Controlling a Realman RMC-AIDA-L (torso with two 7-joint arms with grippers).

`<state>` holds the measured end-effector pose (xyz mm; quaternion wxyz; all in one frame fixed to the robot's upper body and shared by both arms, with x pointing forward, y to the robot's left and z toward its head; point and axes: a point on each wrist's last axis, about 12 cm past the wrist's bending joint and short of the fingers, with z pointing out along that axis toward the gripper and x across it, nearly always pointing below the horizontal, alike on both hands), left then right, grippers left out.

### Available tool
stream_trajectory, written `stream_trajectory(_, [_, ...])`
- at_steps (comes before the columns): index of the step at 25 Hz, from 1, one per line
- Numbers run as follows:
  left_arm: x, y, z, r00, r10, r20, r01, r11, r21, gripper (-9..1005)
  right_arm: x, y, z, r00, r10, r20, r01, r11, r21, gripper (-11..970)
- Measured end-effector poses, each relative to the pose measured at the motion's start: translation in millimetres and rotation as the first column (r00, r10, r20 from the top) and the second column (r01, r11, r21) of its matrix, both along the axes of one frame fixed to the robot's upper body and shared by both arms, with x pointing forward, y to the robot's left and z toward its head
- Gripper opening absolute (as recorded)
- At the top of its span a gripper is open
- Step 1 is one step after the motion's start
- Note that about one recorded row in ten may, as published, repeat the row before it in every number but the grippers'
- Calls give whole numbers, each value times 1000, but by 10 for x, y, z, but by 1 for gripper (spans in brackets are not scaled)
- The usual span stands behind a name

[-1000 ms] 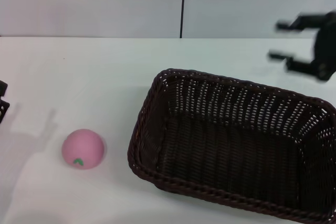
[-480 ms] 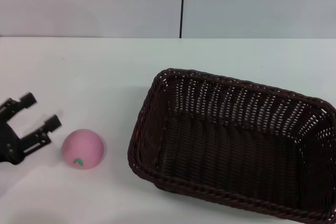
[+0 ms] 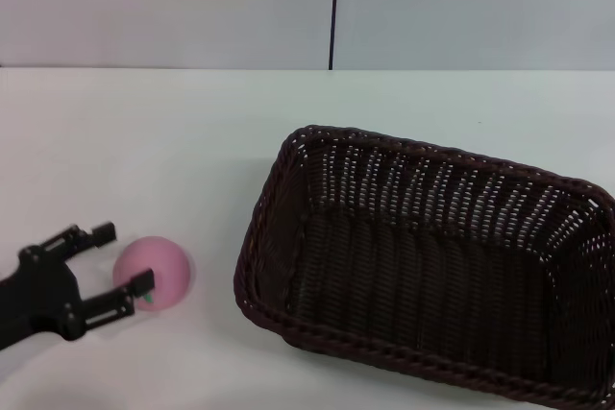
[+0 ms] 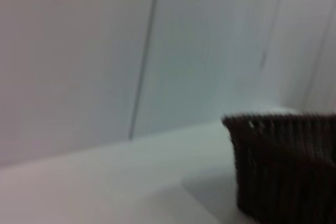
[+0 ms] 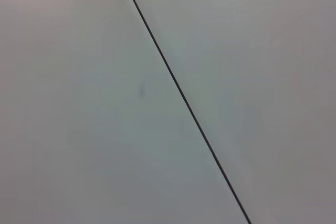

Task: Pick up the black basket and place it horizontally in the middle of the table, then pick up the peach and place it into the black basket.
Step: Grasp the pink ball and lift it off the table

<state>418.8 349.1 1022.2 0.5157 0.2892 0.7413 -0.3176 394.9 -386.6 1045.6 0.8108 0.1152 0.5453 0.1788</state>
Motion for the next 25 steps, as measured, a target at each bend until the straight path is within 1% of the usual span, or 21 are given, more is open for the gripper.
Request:
stream_trajectory(3, [12,-17,-43,999,-26,-40,27,999,32,798,18,40,-4,1000,10,8,-10,1000,11,502])
stream_trajectory(14, [34,-56,-52,999,-43,-21,44,998,46,795,102,72,-14,1000,15,-2,-15,1000,20,502])
stream_trajectory(17, [26,-78,-67,999,-54,5,54,997,62,685,109,96,-29,1000,18,-5,-17,999,33,502])
stream_trajectory(25, [34,-80,-73,999,-43,13,42,997,65,367,102,112,-46,1000,14,-10,-14,999,47,502])
